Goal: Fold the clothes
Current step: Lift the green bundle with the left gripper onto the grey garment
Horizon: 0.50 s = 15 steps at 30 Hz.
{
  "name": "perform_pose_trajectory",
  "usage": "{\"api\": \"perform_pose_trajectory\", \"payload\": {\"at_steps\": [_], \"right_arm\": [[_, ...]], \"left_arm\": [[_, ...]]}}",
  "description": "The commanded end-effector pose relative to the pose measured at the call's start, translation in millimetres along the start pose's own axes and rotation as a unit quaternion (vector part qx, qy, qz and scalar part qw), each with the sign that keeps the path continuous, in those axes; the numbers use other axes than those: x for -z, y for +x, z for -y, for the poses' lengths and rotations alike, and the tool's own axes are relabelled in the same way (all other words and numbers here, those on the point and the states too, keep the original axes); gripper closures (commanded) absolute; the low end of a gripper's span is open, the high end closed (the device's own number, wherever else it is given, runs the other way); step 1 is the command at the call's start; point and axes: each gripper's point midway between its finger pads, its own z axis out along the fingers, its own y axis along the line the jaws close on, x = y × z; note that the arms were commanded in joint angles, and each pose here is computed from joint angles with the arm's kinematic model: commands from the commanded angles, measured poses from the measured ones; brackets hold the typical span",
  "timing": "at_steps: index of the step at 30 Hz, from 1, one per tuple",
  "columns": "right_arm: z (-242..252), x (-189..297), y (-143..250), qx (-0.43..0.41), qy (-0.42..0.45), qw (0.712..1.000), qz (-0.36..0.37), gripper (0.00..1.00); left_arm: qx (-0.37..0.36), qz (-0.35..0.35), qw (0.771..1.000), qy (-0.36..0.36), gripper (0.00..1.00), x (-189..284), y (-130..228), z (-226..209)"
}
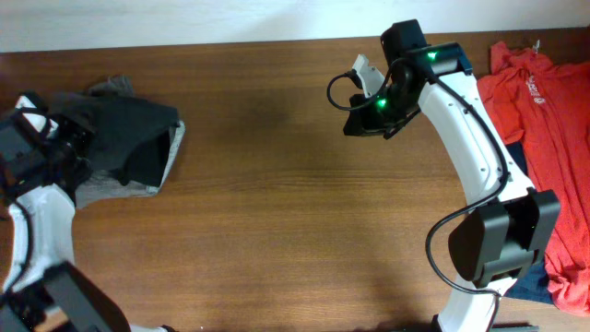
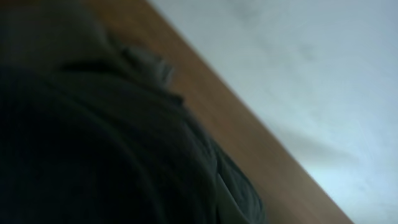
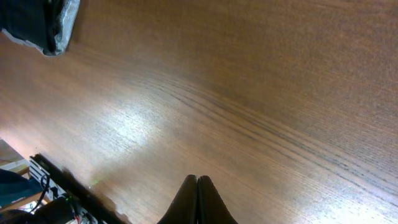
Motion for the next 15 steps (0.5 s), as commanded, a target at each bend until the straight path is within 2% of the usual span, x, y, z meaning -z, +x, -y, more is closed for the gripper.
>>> {"api": "perform_pose_trajectory", "payload": {"at_steps": [1,7,8,9,10,11,12,13,14,15], "right_arm": [[-2,0,1,0.008,0.002,1.0,-0.003,0.96],[1,0,6,0.004,0.011,1.0,-0.011,0.96],[3,0,6,0.004,0.016,1.0,-0.011,0.96],[3,0,6,0.004,0.017,1.0,-0.011,0.96],[3,0,6,0.004,0.017,1.0,-0.011,0.96],[3,0,5,0.004,0.017,1.0,-0.011,0.96],[3,0,5,0.004,0.017,1.0,-0.011,0.96],[3,0,5,0.005,0.017,1.0,-0.011,0.96],[3,0,5,0.005,0.017,1.0,-0.011,0.96],[3,0,5,0.005,0.017,1.0,-0.011,0.96]], "left_arm": [[0.003,-0.023,0.999,-0.024,1.0,-22,13,-26],[0.023,-0.06,0.996,-0.064,0.99,-28,35,-50],[0.03,-0.069,0.994,-0.081,0.98,-26,40,-57],[0.038,-0.078,0.991,-0.105,0.92,-23,46,-68],[0.045,-0.085,0.986,-0.133,0.82,-19,51,-79],[0.052,-0.093,0.981,-0.162,0.63,-13,56,-91],[0.073,-0.119,0.971,-0.196,0.13,-1,69,-108],[0.082,-0.134,0.966,-0.204,0.13,6,75,-113],[0.069,-0.157,0.965,-0.198,0.02,18,79,-115],[0.06,-0.164,0.965,-0.195,0.01,26,78,-115]]}}
